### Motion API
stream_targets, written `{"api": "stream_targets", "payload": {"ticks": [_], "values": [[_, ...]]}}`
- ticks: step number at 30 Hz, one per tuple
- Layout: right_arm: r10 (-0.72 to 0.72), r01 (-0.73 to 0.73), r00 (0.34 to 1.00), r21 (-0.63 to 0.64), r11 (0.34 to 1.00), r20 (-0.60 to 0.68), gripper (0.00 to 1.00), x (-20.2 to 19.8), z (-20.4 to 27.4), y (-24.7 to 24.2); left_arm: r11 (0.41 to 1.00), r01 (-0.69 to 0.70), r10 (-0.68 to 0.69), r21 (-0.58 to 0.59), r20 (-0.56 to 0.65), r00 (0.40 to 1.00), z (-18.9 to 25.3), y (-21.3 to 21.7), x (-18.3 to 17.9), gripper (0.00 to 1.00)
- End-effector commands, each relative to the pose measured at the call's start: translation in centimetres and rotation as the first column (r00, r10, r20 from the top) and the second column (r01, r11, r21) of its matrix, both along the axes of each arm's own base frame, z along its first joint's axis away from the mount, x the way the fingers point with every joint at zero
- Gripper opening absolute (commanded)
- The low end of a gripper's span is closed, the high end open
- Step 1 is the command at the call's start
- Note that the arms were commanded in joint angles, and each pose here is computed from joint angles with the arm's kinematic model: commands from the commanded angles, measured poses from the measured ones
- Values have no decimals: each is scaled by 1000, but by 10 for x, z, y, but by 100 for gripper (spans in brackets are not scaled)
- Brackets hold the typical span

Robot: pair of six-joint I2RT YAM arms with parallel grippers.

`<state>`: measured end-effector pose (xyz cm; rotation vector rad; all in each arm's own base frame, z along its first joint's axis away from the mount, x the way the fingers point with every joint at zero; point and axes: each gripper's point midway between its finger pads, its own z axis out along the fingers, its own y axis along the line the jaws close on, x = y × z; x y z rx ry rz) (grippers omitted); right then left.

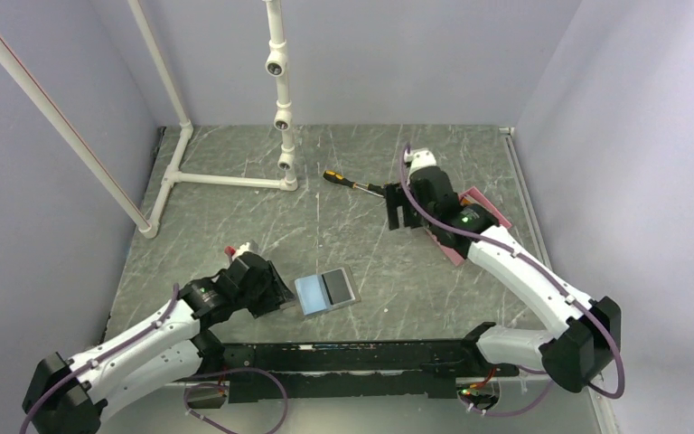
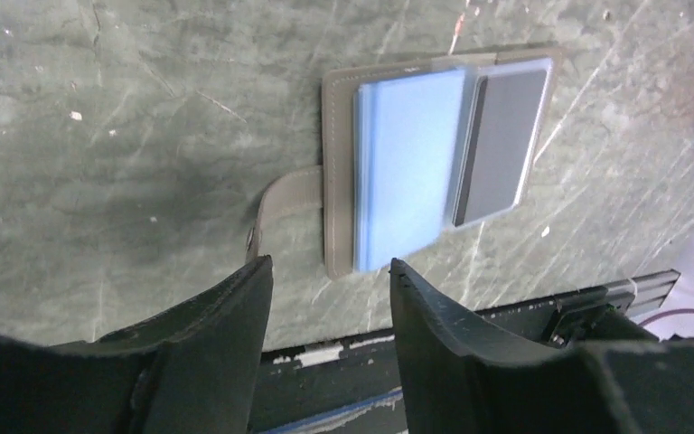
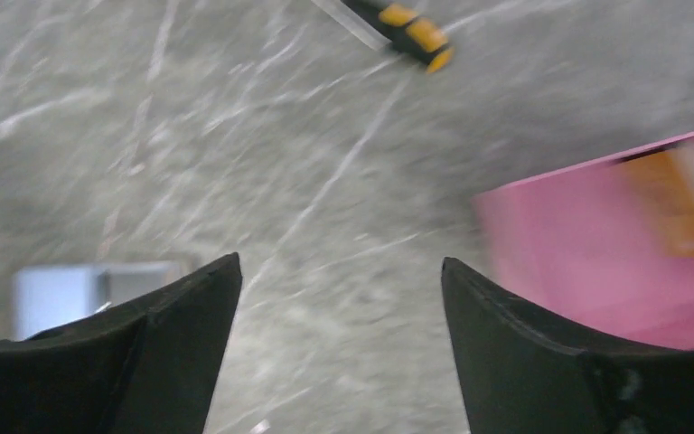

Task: Put the credit cards into the card holder
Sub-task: Pick up the credit card from the storage box.

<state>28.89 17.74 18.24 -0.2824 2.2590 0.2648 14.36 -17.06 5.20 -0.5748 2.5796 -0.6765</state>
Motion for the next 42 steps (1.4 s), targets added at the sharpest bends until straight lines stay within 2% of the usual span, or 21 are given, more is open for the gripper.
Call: {"api": "stream_targets", "payload": {"ticks": [1, 4, 6, 9, 13, 16, 20, 26, 30, 42], "values": [[-116, 176, 975, -339, 924, 189, 87, 34, 36, -79, 996, 87, -87, 34, 1, 996, 16, 4, -10, 59], [-232, 292, 954, -426, 856, 188, 89, 50, 44, -134, 986, 158, -160, 50, 39, 986, 33, 3, -10, 64], [-298, 340, 940, -409, 847, 165, 87, 59, 42, -166, 975, 211, -217, 69, 96, 971, 49, 0, -4, 70], [-282, 305, 952, -429, 850, 118, 81, 64, 33, -192, 954, 282, -293, 97, 123, 948, 68, -8, 3, 71], [-114, 156, 987, -552, 819, 109, 75, 67, 20, -198, 940, 332, -341, 77, 171, 924, 85, -20, 9, 74], [-44, 52, 999, -612, 789, 28, 68, 70, -4, -207, 932, 359, -360, 43, 207, 910, 91, -28, 10, 75], [-6, -20, 999, -589, 808, -42, 53, 76, -27, -212, 920, 390, -388, 36, 209, 898, 90, -32, 9, 76], [-25, -69, 990, -636, 768, -137, 52, 86, -57, -224, 912, 410, -408, 32, 194, 892, 84, -35, 9, 76], [-27, -107, 980, -633, 767, -198, 46, 90, -73, -223, 908, 419, -415, 27, 199, 888, 86, -37, 11, 76], [-88, -103, 968, -691, 715, -235, 48, 98, -92, -239, 912, 411, -406, 16, 188, 894, 83, -34, 19, 75]]}}
